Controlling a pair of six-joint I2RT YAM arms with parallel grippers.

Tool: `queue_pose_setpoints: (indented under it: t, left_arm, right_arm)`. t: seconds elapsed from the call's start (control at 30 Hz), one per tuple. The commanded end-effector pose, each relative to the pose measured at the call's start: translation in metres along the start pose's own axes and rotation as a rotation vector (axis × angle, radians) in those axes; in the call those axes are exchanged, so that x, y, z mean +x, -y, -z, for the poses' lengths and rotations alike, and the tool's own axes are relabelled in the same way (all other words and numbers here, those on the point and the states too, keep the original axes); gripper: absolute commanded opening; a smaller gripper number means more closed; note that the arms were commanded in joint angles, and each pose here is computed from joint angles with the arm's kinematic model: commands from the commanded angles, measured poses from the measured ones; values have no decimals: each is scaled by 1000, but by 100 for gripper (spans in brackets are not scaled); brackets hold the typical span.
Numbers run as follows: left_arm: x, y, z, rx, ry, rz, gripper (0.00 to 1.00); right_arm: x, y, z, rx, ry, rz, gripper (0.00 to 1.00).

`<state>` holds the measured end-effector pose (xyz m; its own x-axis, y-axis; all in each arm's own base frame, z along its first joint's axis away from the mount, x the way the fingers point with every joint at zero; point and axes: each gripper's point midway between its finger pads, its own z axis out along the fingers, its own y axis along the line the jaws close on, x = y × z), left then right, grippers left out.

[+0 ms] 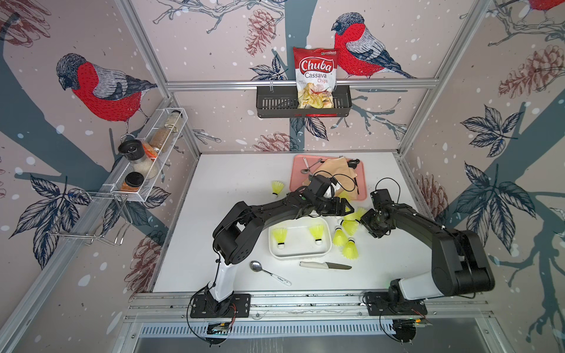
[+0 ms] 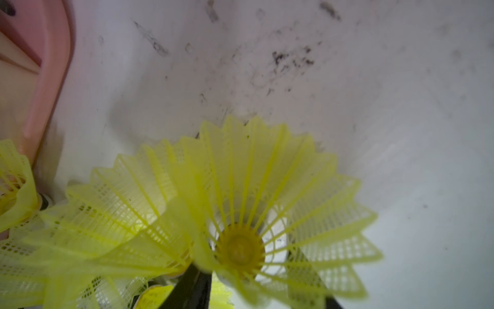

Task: Put the shuttlecocks into the storage box
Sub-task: Pick up the shuttlecock at the center of the board.

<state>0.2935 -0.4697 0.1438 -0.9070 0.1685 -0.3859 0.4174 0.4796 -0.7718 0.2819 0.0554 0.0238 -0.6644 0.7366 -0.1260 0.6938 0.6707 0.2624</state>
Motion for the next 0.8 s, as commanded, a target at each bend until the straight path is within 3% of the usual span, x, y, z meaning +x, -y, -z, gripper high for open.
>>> queue_pose_setpoints:
  t: [0.0,0.5,0.77]
  left_arm:
    - [-2,6,0,19,-3,-28,78]
    - [-2,5,-4,21,-13,-25,78]
    - [-3,6,-4,21,-6,-26,78]
  right_arm:
    - [-4,3,-4,19,17,6,44]
    - [-4,13,-10,59,15,52,24]
    - [-3,10,6,58,42,83,24]
